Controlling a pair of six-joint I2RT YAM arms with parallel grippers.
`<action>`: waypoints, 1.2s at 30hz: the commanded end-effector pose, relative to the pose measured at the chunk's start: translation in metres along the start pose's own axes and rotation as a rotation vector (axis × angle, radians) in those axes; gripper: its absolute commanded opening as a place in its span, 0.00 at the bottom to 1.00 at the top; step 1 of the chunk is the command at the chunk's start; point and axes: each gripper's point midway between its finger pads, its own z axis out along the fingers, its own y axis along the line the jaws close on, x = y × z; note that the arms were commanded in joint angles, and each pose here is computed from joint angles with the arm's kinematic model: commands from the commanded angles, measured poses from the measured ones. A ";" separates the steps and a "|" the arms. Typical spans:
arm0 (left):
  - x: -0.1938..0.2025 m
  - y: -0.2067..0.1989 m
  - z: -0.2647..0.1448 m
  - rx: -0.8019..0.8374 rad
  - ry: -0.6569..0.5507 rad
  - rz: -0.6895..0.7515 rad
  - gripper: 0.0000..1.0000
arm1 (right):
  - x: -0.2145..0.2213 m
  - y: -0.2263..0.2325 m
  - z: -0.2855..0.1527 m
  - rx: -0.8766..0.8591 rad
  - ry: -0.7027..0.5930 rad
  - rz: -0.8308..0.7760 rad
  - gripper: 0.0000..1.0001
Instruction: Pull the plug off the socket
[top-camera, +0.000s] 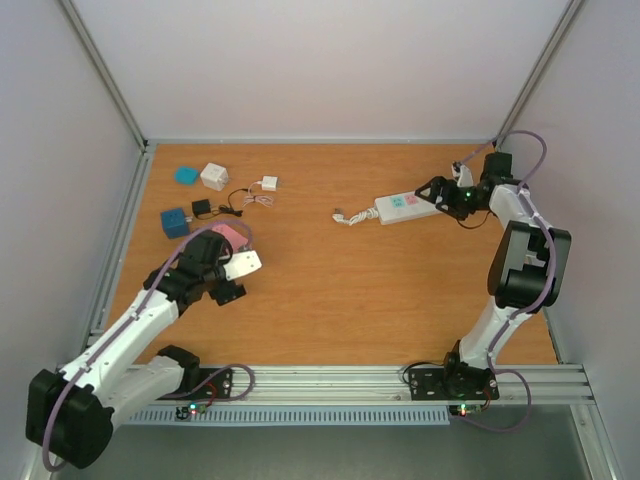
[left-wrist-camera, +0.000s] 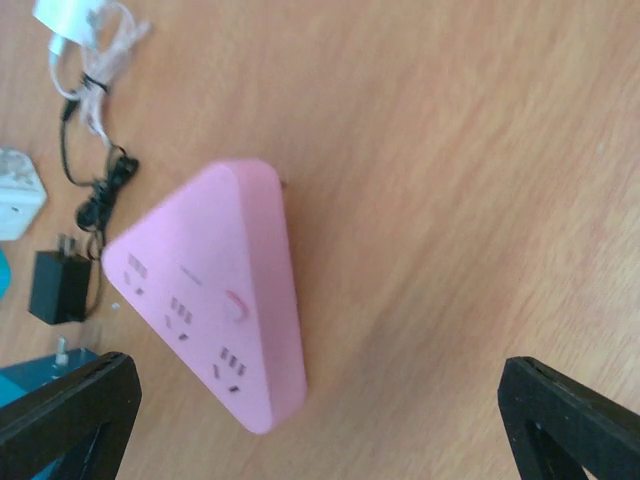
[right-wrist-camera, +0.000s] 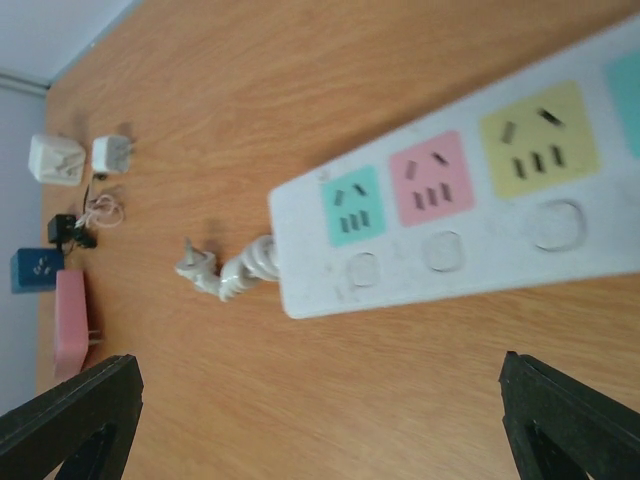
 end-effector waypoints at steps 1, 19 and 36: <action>-0.042 0.019 -0.022 0.044 -0.111 -0.116 1.00 | -0.014 0.051 -0.017 -0.052 -0.024 -0.169 0.99; -0.169 0.201 -0.069 0.155 -0.435 -0.695 1.00 | -0.034 0.165 -0.012 -0.168 -0.065 -0.465 0.99; -0.018 0.364 -0.015 -0.015 -0.344 -1.204 1.00 | -0.128 0.141 -0.029 -0.174 -0.211 -0.275 0.99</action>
